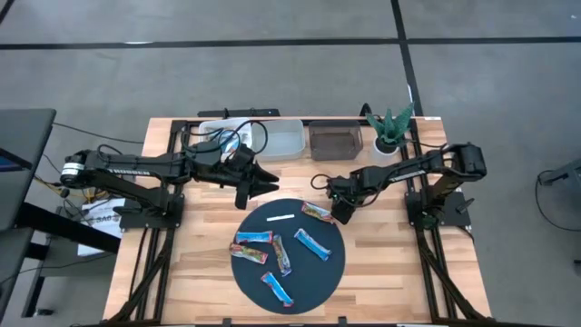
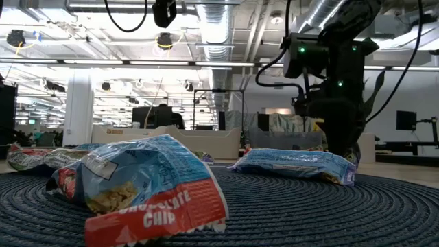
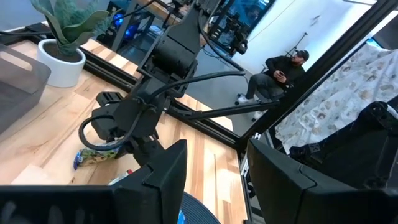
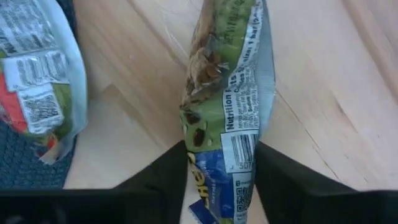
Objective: Pick and place Granola Bars by type
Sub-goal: Put the blue granola bar into the gray bin
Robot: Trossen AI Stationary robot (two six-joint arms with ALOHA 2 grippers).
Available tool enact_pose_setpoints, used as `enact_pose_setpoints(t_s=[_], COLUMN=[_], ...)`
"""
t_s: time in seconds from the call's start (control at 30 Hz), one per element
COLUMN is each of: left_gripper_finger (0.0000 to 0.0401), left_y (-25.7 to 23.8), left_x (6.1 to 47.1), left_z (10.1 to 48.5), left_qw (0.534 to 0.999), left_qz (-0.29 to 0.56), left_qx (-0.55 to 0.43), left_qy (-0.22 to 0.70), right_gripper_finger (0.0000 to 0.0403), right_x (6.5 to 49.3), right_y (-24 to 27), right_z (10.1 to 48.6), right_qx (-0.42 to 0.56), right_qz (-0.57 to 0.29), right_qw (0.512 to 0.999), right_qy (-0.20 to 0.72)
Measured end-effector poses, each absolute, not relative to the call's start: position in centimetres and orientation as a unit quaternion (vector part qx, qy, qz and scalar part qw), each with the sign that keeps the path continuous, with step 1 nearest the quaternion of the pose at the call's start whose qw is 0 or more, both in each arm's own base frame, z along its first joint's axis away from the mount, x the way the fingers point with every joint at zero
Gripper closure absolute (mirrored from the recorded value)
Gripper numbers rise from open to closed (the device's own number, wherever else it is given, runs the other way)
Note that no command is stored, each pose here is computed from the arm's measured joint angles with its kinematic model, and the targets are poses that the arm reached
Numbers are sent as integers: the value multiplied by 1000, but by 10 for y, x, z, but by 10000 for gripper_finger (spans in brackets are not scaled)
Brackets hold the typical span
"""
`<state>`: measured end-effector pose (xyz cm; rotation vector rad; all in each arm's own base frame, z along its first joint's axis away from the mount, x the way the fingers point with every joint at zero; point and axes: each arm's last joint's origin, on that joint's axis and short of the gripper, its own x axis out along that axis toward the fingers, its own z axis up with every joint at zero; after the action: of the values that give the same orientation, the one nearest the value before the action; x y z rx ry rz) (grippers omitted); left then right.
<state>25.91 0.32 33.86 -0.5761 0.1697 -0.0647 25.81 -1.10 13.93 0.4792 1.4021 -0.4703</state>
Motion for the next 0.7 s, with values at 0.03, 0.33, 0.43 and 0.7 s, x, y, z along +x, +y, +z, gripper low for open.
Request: enact_pose_setpoints(t_s=[0.03,0.33,0.43,0.7], left_gripper_finger=[241,241,241,241], left_y=[3,5,6,9], left_x=[259,259,259,261], left_z=[339,338,337,324], left_qw=[955,954,948,925], left_qz=[-28,-6,16,81], left_qx=[-284,-291,-307,-355], left_qy=[83,80,78,111], right_gripper_finger=[264,365,361,362], right_x=[258,258,258,255], right_y=[-11,-10,-10,-23], right_z=[140,144,153,206], right_qx=[217,232,248,293], right_qz=[-212,-195,-192,-192], right_qw=[714,717,729,784], right_qy=[631,628,608,513])
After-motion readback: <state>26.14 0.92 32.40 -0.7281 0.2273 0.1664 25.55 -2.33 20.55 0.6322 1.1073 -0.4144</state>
